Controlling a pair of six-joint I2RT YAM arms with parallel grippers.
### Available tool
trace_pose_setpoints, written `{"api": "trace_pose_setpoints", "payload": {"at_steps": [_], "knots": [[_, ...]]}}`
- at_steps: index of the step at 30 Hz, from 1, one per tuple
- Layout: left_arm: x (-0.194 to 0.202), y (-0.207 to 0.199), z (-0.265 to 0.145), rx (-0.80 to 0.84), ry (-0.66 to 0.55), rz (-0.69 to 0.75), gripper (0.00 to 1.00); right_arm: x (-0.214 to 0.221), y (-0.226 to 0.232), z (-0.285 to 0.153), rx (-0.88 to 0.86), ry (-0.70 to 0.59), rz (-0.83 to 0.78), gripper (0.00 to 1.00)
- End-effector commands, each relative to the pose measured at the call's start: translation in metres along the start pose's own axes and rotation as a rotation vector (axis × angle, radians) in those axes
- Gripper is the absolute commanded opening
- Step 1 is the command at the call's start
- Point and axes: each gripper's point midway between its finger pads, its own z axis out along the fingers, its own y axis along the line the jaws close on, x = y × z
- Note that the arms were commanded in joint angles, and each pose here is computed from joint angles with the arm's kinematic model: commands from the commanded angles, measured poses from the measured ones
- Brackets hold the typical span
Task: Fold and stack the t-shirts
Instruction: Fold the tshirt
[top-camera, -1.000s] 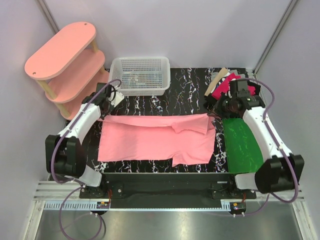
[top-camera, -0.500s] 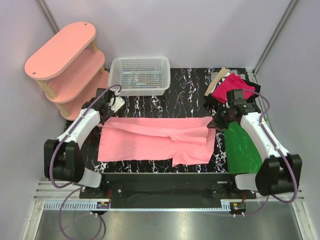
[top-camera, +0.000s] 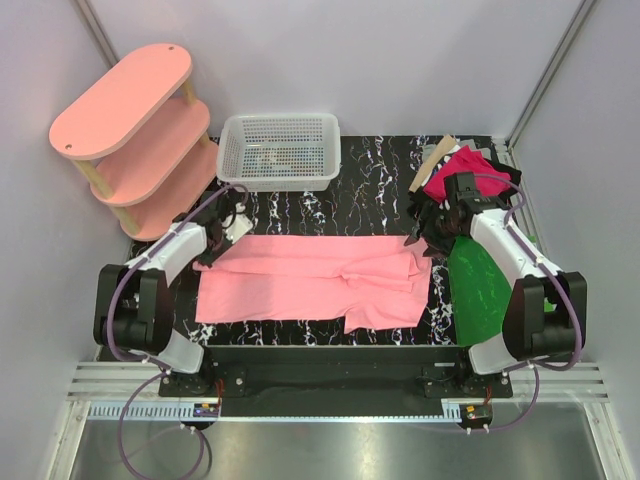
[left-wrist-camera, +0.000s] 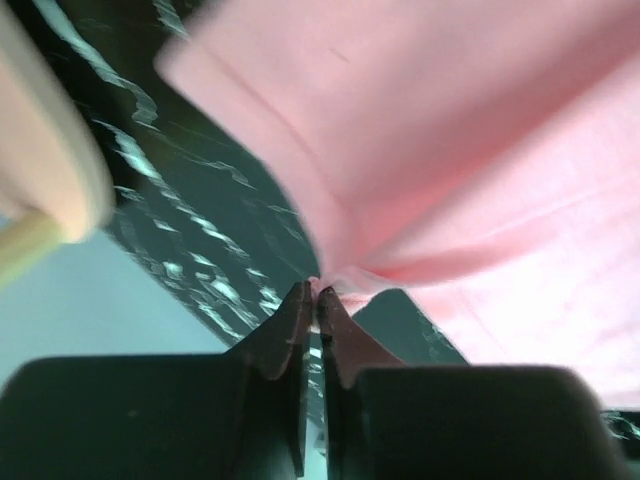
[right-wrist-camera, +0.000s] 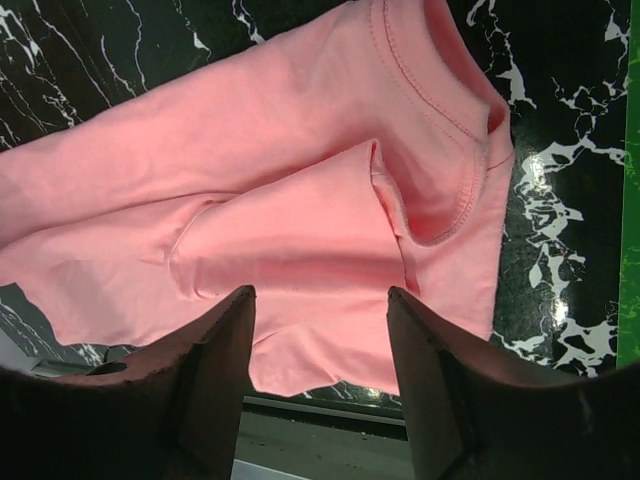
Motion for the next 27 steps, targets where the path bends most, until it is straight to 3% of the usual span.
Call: {"api": "trace_pose_setpoints", "payload": {"at_steps": [1, 2, 7, 15, 27], "knots": [[0.009, -0.02, -0.009, 0.081, -0.029, -0.005, 0.31, -0.013, 0.007, -0.013, -0.018, -0.084, -0.013, 0.64], [0.007, -0.019, -0.011, 0.079, -0.037, -0.005, 0.43, -0.021, 0.006, -0.013, 0.001, -0.111, -0.018, 0.64], [-0.017, 0.009, -0.02, 0.02, -0.071, -0.039, 0.6, -0.04, -0.001, 0.013, 0.08, -0.093, -0.034, 0.61], [-0.056, 0.044, -0.019, -0.024, -0.103, -0.118, 0.57, -0.06, -0.012, 0.051, 0.16, -0.074, -0.045, 0.49], [-0.056, 0.01, 0.018, 0.117, -0.049, -0.126, 0.5, -0.063, -0.024, 0.074, 0.2, -0.049, -0.034, 0.38]]}}
